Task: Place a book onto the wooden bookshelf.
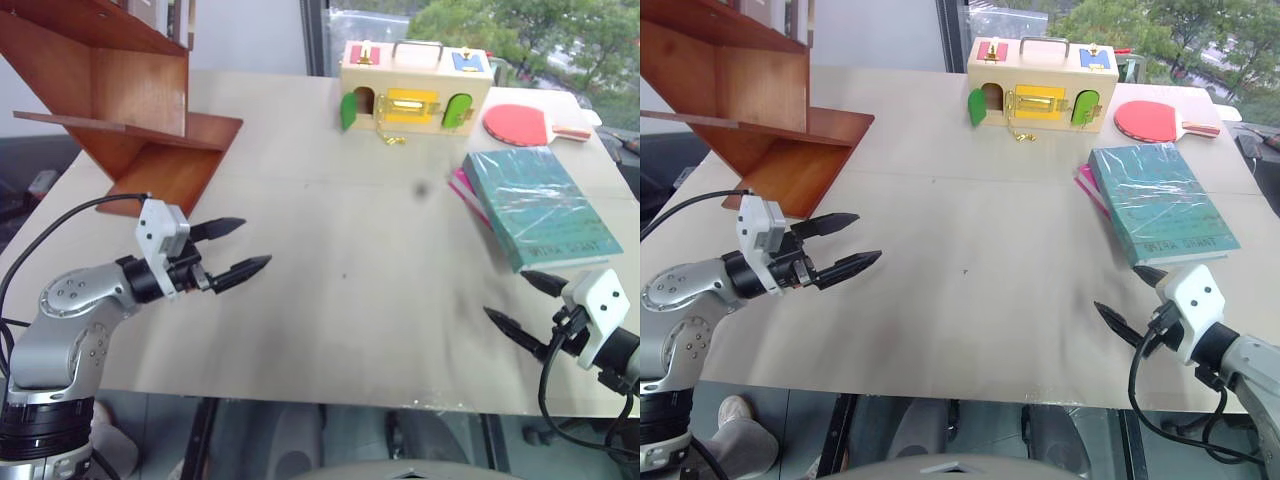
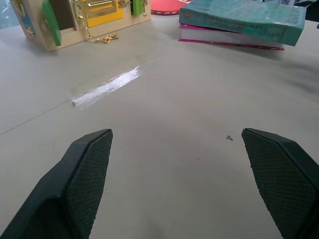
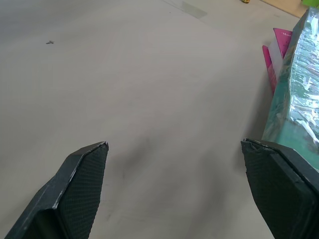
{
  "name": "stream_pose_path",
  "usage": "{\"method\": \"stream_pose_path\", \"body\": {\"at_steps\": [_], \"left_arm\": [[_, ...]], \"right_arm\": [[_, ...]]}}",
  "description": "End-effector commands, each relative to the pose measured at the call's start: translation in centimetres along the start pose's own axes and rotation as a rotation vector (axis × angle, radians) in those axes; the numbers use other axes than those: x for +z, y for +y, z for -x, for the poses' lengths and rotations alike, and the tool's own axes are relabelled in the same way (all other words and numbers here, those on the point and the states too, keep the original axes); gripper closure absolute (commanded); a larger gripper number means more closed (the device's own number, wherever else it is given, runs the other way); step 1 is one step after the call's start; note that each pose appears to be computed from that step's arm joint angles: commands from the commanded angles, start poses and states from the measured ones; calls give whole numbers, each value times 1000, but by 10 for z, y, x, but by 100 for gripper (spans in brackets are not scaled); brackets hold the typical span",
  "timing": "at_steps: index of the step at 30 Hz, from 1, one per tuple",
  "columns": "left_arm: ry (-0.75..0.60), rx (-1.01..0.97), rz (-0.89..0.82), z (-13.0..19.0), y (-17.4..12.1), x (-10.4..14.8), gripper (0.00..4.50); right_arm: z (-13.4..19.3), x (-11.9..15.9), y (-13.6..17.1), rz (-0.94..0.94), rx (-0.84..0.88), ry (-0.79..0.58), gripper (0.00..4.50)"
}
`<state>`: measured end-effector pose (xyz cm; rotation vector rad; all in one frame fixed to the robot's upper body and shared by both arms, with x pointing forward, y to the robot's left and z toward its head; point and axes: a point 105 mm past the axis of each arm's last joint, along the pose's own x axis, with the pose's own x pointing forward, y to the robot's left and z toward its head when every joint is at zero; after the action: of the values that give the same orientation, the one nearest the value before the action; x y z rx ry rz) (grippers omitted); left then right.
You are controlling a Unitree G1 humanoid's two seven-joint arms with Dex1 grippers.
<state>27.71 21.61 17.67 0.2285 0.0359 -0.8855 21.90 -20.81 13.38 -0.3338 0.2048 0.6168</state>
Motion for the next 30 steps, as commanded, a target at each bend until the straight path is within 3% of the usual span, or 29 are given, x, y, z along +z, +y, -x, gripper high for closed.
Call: {"method": "stream_pose_path", "body": {"at_steps": [1, 3, 7, 10, 11, 15, 22, 30], "left_arm": [[-40, -36, -49, -2, 0, 17, 5], [-68, -99, -63, -9, -6, 26, 0], [-81, -155, -63, -11, -12, 30, 0], [-120, -207, -82, -17, -20, 43, 0], [-128, -216, -90, -21, -21, 46, 0], [-174, -287, -112, -39, -36, 59, 0], [-192, -337, -125, -55, -48, 61, 0], [-217, -320, -120, -57, -54, 65, 0]], "right_arm": [[3, 11, -4, 37, 1, -43, 25], [2, 17, -9, 17, -5, -90, 73], [3, 23, -17, 8, -27, -121, 276], [2, 36, -49, 22, -153, -158, 420], [2, 41, -61, 22, -208, -170, 442], [-15, 54, -114, -35, -382, -111, 442], [-40, 56, -222, -69, -778, 134, 442], [-59, 30, -259, -141, -865, 270, 442]]}}
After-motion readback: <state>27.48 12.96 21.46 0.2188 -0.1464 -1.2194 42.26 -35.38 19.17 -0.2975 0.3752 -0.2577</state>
